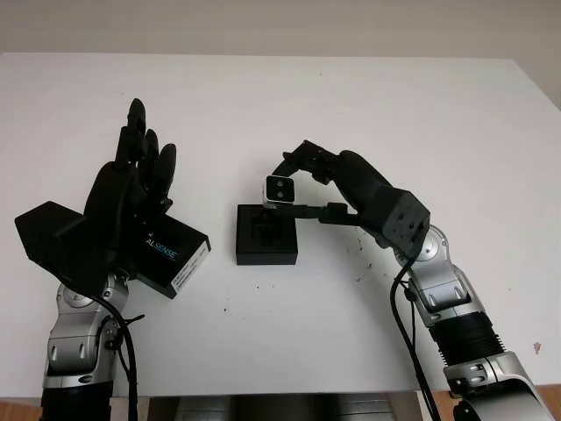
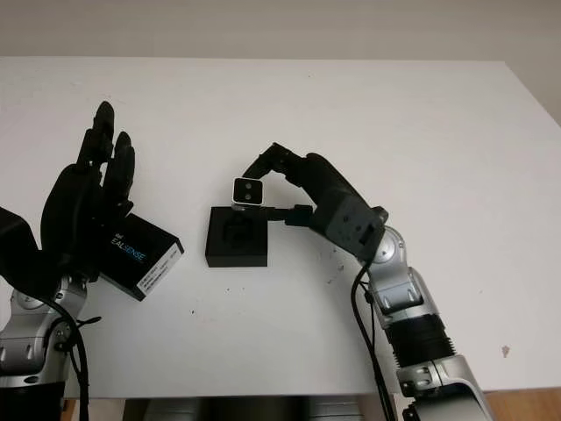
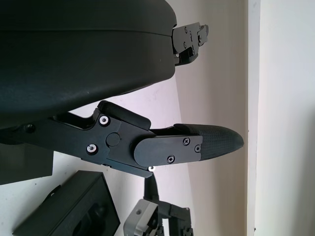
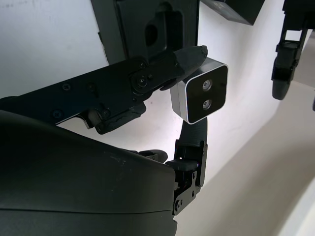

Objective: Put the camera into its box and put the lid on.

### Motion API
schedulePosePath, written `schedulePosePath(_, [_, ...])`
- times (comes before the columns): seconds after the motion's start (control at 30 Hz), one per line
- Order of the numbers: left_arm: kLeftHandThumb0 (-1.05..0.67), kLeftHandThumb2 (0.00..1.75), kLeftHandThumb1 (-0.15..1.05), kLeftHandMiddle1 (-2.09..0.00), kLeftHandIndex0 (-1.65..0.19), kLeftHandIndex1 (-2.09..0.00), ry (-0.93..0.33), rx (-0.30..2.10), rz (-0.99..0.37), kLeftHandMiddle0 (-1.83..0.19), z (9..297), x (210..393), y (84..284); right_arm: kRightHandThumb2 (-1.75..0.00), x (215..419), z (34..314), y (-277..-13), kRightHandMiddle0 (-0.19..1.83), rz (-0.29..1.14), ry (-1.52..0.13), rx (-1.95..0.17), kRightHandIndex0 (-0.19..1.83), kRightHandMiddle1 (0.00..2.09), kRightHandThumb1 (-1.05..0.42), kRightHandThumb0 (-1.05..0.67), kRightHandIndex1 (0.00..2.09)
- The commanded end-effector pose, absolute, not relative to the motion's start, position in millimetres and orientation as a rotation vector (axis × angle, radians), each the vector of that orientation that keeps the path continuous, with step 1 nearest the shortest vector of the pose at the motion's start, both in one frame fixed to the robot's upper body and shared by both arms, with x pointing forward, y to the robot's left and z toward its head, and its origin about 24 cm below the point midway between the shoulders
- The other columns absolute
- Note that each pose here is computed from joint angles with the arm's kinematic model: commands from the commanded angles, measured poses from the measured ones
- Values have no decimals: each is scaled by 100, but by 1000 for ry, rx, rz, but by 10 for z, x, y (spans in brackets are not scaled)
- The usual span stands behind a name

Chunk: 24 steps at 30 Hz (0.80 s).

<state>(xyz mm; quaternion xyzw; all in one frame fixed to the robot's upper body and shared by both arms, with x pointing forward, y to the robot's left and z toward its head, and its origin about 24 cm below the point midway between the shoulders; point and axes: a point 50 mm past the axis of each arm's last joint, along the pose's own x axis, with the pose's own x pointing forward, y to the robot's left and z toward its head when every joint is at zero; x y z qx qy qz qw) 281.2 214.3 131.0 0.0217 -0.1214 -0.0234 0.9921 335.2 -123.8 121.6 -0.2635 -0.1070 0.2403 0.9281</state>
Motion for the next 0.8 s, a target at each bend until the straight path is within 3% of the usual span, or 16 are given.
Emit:
schedulePosePath(0.0, [-74,48,105,0,19,0,-251,64,-52,19,1326,2787,2141,-5,3354,1228,-1191,40,503,-222,-531,33,161,-98,-53,5])
schedulePosePath(0.77, [-74,48,105,0,19,0,-255,54,-58,19,1329,2803,2130,-5,3230,1149,-1189,39,533,-207,-576,32,162,-99,-48,5])
